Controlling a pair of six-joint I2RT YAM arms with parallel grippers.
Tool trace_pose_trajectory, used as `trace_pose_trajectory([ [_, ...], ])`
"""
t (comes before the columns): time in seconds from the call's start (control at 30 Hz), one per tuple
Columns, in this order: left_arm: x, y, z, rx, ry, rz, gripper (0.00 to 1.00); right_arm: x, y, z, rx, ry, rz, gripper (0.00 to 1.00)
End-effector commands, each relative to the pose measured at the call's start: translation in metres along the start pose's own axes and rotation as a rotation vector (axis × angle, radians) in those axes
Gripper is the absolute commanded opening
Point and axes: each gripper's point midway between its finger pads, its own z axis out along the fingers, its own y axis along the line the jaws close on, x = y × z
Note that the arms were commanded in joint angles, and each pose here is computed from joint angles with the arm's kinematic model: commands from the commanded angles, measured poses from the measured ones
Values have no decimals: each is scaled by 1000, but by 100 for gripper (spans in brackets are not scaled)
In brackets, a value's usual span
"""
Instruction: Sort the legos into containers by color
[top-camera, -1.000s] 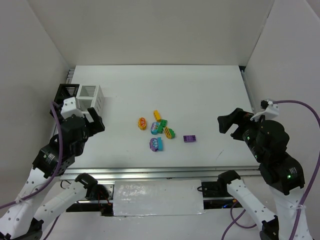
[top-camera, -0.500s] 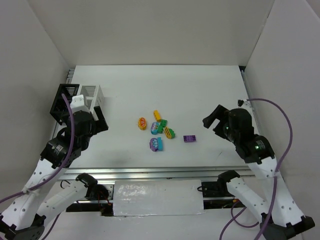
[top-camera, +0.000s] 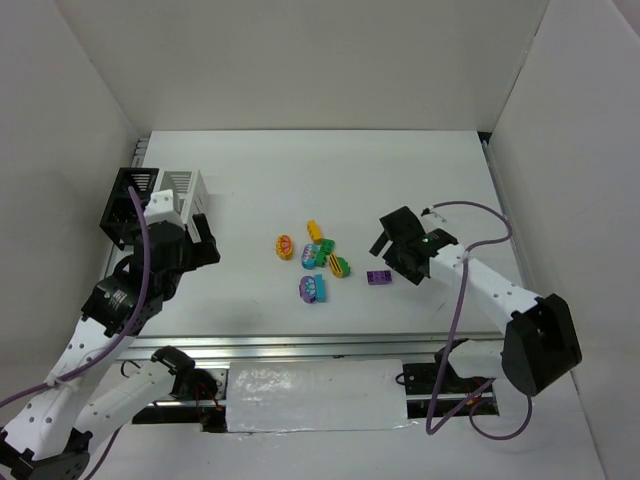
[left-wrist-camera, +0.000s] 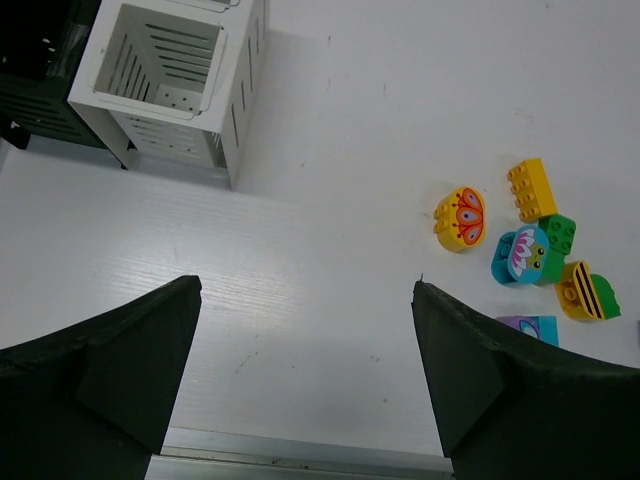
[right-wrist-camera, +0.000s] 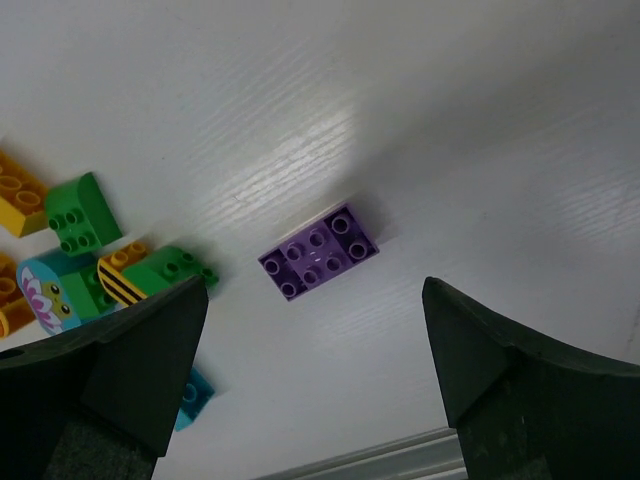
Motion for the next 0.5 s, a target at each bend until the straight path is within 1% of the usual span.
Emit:
trace_pose_trajectory([
  [0.0,-6,-11,3,55,-23,8,100,-3,13,12,8,-54,148,96],
  [0.03,-6,-13,3,64,-22,9,99,3,8,16,23,-44,157,96],
  [0.07,-4,-14,3,74,-15,13,100,6,9,17,28,-47,201,96],
  [0.17,-4,-19,3,98,-10,15,100,15,6,28,65,-51,236,95],
  [0.23,-3,-21,3,111,-7,18,100,18,7,32,82,-49,246,93],
  [0.37,-1,-25,2,139,-1,20,100,32,8,45,141,-14,234,85],
  [0.47,-2,-26,0,148,-3,18,100,38,3,50,174,-13,233,84],
])
